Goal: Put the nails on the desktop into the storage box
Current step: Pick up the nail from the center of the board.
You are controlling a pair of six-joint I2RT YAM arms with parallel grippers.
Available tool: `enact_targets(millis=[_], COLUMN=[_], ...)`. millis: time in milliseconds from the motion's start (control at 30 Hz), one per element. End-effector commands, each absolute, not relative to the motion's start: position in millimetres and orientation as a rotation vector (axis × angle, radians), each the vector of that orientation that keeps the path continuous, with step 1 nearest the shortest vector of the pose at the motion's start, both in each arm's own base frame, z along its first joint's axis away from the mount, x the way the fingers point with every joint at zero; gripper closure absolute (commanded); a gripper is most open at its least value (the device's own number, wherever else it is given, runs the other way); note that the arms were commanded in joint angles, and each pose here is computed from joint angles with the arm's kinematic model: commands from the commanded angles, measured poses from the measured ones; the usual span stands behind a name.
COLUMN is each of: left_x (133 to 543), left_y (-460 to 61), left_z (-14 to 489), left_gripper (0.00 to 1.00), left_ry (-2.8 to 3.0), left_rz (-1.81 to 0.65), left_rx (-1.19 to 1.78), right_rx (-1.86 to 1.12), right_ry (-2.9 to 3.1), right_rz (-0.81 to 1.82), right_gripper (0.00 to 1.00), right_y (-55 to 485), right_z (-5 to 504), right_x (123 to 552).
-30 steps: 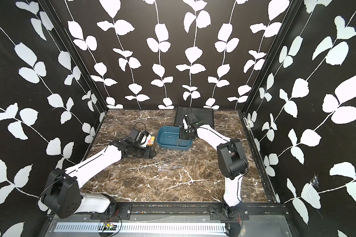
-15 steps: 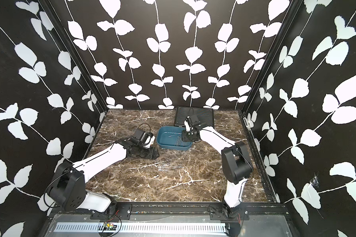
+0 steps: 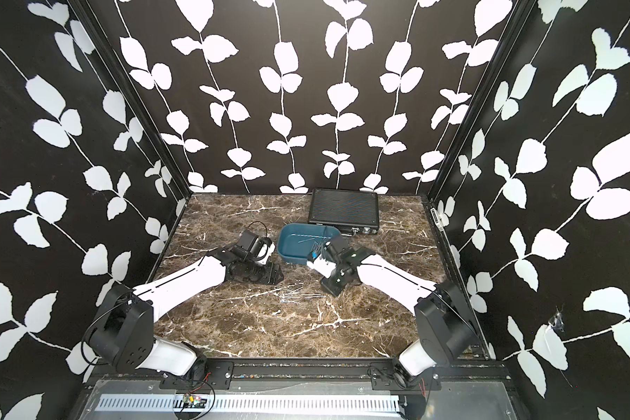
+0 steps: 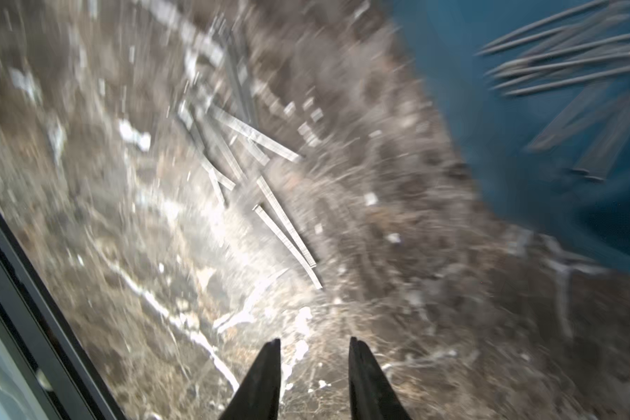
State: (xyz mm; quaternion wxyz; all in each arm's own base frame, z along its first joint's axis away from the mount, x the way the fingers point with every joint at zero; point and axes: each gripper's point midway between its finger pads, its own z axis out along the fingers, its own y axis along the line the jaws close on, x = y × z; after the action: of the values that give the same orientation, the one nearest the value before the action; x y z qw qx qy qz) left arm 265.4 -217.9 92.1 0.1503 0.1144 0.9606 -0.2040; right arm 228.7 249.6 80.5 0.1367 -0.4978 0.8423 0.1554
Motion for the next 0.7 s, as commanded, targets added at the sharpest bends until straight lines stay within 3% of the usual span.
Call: enact_targets(millis=[0,667], left_x=[262,250], left_y=[-219,-203], left_z=[105,102], left_gripper=[0.30,0.30], left_ry=[2.717,2.734], left_rz=[-0.624,-0.566], left_rx=[0.318,0.308], right_rx=[-1.629,-1.776], right_ry=[2.365,2.264], right_rz=[0.352,0.407], right_gripper=[0.66,0.66], right_y=[253,303], right_z=[64,48], right_x=[219,221])
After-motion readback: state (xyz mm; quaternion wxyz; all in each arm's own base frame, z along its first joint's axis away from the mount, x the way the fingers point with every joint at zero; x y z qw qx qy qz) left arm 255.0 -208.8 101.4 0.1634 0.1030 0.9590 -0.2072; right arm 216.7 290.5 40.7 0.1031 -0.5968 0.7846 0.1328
